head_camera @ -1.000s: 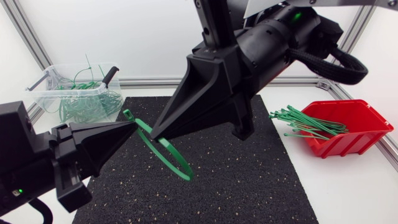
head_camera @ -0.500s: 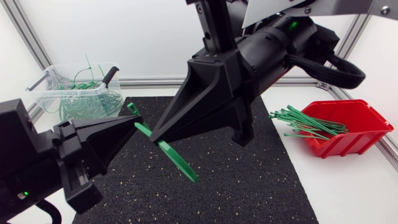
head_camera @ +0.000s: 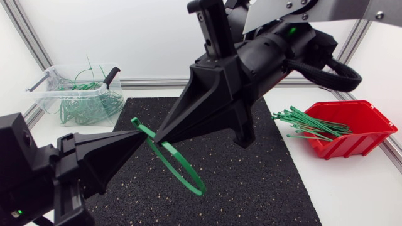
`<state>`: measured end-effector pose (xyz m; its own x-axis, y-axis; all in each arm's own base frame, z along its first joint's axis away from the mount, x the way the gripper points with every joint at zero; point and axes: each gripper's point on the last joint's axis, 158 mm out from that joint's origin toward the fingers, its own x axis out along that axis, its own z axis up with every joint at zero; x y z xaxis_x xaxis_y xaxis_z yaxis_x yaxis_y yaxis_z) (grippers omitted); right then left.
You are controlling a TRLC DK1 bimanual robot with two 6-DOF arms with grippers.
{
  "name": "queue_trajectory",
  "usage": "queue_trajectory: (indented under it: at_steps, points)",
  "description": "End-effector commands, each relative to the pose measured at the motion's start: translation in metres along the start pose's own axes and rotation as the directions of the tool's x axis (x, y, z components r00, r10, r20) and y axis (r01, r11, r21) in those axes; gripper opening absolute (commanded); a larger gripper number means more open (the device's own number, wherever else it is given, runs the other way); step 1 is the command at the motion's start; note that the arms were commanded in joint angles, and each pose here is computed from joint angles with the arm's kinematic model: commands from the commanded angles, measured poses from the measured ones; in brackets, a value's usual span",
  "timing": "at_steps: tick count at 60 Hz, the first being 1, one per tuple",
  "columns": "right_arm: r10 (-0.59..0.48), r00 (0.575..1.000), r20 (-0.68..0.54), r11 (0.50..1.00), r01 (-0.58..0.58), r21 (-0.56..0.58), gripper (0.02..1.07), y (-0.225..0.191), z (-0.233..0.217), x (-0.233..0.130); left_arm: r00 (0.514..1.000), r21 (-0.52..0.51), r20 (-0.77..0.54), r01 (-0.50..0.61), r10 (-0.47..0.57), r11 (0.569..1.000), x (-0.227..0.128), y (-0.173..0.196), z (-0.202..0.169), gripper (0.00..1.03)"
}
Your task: Take a green cable tie from the red box, thread the tail through the head to close it, then place it in the transparent bin on the left.
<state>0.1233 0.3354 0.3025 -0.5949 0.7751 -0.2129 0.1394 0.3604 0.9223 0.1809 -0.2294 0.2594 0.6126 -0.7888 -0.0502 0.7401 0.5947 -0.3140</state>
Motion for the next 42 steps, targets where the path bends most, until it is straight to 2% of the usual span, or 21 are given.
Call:
queue_trajectory:
  at_steps: [1, 30, 42]
  points:
    - [0.003, 1.000, -0.018, 0.999, -0.002, 0.038, 0.07, -0.005, 0.006, 0.005, 1.000, -0.037, -0.012, 0.019, -0.020, 0.999, -0.001, -0.003, -0.005, 0.03]
    - [-0.003, 0.999, -0.032, 0.998, 0.005, 0.063, 0.07, -0.006, 0.008, 0.009, 0.999, -0.150, -0.025, 0.031, -0.035, 0.988, -0.002, 0.003, -0.007, 0.03]
    - [-0.007, 0.999, -0.045, 0.997, 0.011, 0.074, 0.07, -0.007, 0.009, 0.013, 0.999, -0.159, -0.027, 0.022, -0.026, 0.987, -0.002, 0.006, -0.009, 0.03]
